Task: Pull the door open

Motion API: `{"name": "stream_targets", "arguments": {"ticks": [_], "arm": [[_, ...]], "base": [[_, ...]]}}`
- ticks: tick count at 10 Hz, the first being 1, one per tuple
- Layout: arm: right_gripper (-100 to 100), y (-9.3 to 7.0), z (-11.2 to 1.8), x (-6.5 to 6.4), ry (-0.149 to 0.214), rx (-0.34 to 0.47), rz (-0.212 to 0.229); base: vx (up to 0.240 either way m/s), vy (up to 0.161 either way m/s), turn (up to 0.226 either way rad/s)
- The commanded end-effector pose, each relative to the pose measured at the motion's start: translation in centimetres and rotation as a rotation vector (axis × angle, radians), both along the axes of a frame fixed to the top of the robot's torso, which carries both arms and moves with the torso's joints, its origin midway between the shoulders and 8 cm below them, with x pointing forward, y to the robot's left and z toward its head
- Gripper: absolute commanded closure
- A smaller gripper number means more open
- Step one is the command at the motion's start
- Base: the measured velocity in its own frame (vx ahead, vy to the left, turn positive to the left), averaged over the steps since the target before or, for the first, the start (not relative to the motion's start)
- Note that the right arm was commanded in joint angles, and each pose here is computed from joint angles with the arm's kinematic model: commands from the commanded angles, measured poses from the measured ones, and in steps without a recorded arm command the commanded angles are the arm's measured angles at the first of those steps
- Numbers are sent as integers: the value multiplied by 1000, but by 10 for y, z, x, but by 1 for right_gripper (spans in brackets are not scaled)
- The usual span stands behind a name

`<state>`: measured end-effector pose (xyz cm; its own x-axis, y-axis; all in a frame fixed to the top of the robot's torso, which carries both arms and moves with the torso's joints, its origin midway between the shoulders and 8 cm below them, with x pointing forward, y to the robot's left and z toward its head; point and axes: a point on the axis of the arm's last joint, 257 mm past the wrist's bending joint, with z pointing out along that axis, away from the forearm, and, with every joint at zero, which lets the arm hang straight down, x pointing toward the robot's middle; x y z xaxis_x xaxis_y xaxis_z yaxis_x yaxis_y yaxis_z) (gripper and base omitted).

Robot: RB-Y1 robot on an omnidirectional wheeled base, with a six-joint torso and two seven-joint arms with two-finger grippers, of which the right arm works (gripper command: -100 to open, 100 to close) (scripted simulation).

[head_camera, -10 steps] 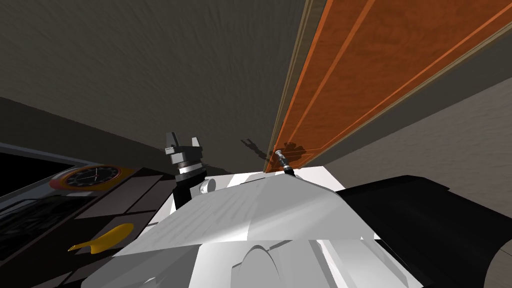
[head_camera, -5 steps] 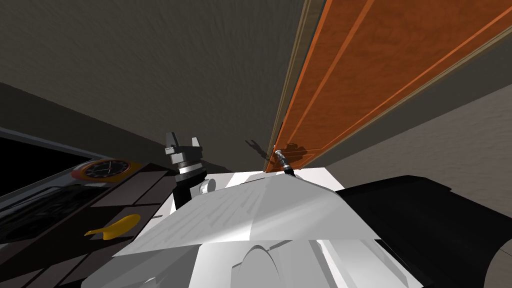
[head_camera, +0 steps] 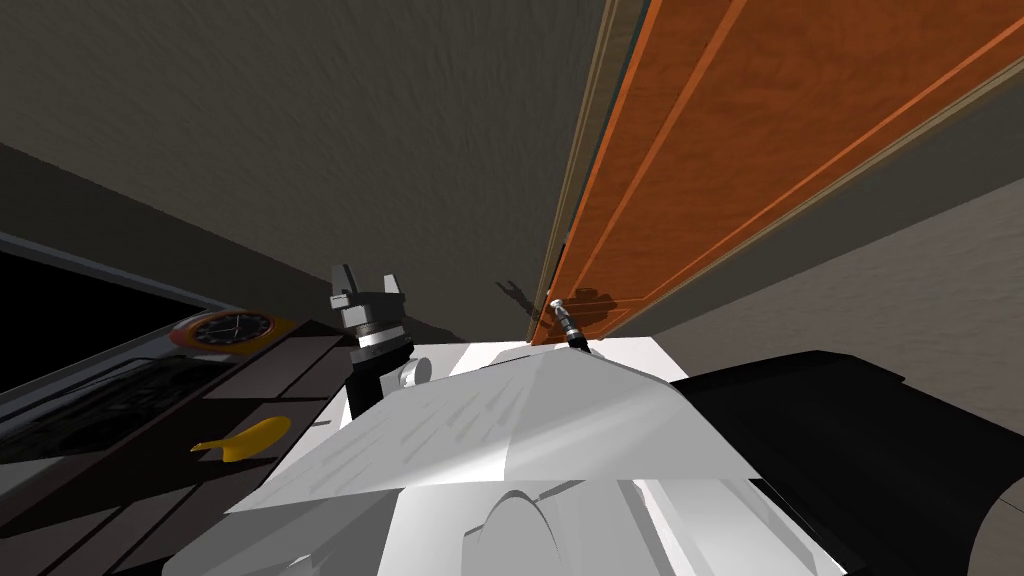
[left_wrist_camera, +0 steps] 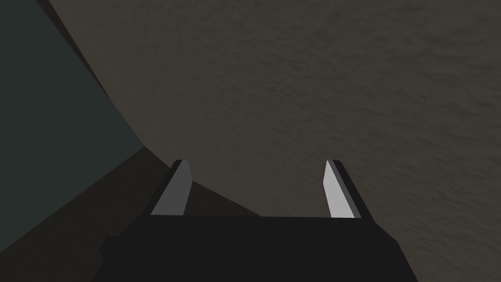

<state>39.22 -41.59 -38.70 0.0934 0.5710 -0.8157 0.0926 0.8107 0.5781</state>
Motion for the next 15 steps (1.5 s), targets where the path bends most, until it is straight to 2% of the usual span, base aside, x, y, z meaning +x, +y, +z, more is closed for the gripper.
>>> {"name": "stream_targets", "arguments": {"ticks": [1, 7, 8, 12, 13, 15], "arm": [[100, 3, -3, -1, -2, 55, -1], [100, 0, -2, 2, -29, 220, -16], [100, 0, -2, 2, -30, 223, -16], [100, -2, -2, 4, -52, 352, -27], [100, -2, -2, 4, -53, 356, -27], [100, -3, -1, 6, -67, 432, -34]], "base": [[-27, -11, 47], [-34, -15, 50], [-22, -7, 27], [-33, -16, 52], [-23, -12, 25], [-36, -19, 66]]}}
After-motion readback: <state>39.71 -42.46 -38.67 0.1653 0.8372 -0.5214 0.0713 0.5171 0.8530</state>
